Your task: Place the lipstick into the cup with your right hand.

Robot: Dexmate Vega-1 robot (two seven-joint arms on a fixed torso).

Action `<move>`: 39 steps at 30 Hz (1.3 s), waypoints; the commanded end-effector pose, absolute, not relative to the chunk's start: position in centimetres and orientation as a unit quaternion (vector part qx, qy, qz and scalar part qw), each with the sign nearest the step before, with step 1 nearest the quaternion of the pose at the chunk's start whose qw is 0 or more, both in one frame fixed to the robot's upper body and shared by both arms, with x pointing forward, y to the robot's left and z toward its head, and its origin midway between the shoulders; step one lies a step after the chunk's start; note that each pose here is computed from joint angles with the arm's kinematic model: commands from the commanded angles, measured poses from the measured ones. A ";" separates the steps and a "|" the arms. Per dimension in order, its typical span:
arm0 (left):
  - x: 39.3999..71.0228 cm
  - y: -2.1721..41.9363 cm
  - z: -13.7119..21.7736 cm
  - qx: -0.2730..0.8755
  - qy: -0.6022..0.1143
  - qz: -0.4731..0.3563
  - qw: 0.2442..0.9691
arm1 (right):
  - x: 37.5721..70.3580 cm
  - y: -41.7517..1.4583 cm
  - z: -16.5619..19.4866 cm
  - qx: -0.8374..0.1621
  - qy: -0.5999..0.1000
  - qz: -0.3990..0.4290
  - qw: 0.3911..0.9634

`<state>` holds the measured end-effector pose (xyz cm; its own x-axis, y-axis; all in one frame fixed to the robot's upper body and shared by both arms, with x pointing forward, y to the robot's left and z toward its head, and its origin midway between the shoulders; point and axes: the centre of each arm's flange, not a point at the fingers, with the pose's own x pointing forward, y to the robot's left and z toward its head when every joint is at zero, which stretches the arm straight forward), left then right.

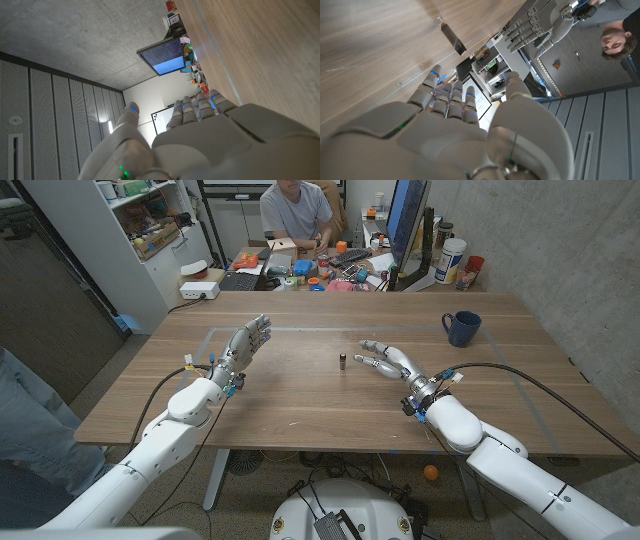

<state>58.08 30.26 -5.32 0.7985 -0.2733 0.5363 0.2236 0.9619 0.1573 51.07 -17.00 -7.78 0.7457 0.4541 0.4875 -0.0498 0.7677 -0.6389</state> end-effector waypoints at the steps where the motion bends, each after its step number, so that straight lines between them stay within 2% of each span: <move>1: 57.7 30.6 -5.9 0.042 -0.287 -0.133 0.948 | 50.5 -15.8 -6.3 -0.407 -0.327 0.136 0.842; 29: 58.2 31.2 -5.5 0.050 -0.290 -0.132 0.947 | 50.9 -13.0 -2.7 -0.606 -0.305 0.111 0.727; 39: 58.6 31.6 -6.0 0.045 -0.283 -0.133 0.949 | 51.1 -11.6 -2.3 -0.630 -0.301 0.103 0.709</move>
